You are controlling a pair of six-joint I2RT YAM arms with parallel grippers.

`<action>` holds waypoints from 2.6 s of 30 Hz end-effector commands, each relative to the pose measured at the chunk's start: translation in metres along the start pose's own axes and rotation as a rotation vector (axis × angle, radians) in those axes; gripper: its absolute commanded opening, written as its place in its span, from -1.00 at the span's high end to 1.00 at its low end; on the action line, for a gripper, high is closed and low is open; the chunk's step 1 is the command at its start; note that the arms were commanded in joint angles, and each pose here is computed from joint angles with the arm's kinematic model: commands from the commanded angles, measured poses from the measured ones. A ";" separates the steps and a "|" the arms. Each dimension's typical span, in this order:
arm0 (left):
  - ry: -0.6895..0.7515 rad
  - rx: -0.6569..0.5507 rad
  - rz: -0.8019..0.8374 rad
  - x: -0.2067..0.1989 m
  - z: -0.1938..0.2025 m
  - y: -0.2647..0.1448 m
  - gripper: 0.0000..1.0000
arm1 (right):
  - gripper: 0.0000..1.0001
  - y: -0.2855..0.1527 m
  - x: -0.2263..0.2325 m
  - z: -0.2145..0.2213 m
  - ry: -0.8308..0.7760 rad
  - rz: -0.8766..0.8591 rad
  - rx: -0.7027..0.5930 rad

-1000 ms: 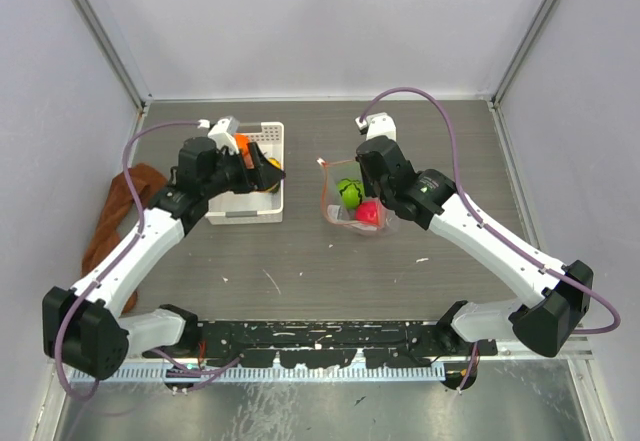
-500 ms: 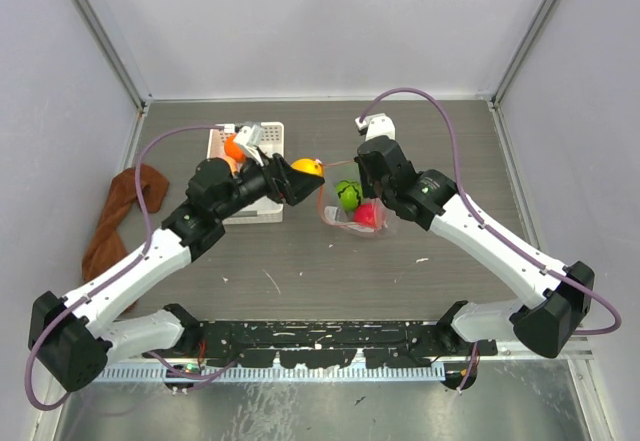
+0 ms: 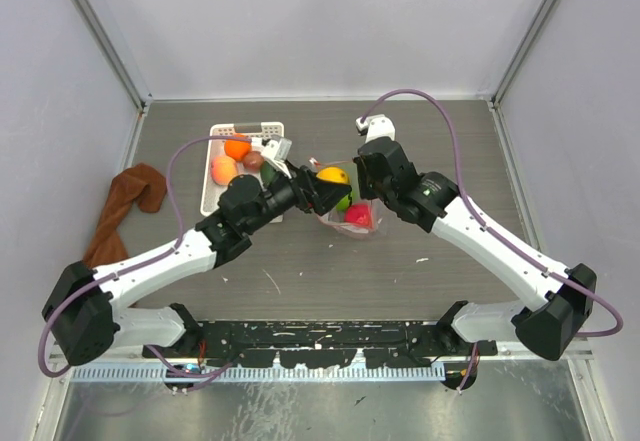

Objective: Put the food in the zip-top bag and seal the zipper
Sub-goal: Place the fake fruit in the zipper food storage bag, then pick up the fake fruit from the bin.

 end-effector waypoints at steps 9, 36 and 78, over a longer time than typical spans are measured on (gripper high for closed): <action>0.184 0.024 0.014 0.011 0.029 0.019 0.26 | 0.91 -0.015 0.005 -0.022 0.075 -0.069 -0.105; 0.342 0.159 0.015 -0.001 0.036 0.010 -0.86 | 0.90 -0.013 0.009 -0.020 0.074 -0.091 -0.097; 0.074 0.254 -0.818 0.164 -0.037 -0.066 -0.94 | 0.91 -0.010 0.008 -0.017 0.048 -0.089 -0.092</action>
Point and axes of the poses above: each gripper's point midway between its finger pads, its own y axis out along the fingers, its own x axis along the line the jaws close on, z = x × y, the point moved 4 cm from there along -y, back along the fingers
